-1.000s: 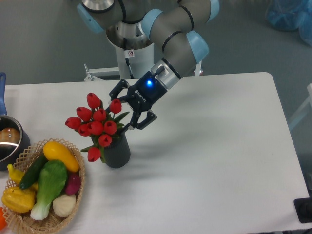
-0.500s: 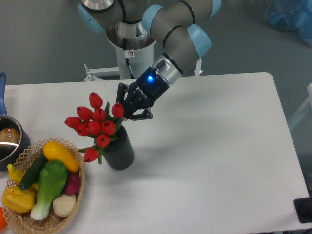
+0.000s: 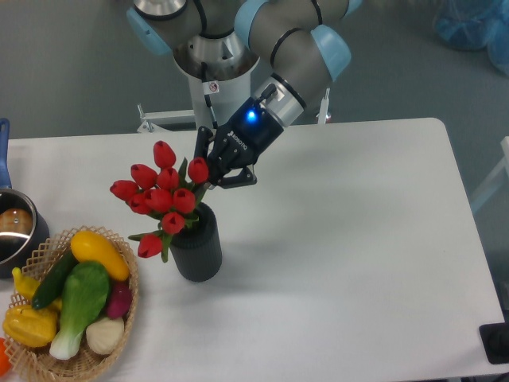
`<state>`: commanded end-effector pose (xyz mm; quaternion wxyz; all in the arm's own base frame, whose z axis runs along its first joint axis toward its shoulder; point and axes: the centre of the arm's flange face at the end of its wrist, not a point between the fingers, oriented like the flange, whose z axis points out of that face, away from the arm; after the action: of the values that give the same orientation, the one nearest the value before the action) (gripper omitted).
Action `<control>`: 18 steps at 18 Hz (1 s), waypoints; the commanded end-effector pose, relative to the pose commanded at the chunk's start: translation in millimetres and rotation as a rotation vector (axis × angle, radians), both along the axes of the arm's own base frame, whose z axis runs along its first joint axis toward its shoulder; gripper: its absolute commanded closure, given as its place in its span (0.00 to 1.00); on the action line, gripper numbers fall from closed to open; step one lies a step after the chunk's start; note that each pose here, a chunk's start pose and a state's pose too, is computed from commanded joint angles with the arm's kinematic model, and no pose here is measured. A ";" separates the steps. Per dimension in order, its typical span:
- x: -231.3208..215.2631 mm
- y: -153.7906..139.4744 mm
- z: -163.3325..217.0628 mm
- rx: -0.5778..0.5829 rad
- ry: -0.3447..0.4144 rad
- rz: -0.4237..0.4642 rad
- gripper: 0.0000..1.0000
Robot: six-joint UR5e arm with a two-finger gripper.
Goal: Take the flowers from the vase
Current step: 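Lift the tulip bunch straight up out of the grey vase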
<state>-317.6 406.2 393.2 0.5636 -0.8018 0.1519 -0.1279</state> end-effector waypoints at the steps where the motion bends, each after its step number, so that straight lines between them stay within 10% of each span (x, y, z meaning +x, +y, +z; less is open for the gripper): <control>1: -4.8 -1.1 8.3 0.011 -0.011 0.013 1.00; 18: -54.8 -32.0 100.4 0.208 -0.234 0.125 1.00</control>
<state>-372.4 374.2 493.6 0.6642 -0.7267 0.0476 -0.1688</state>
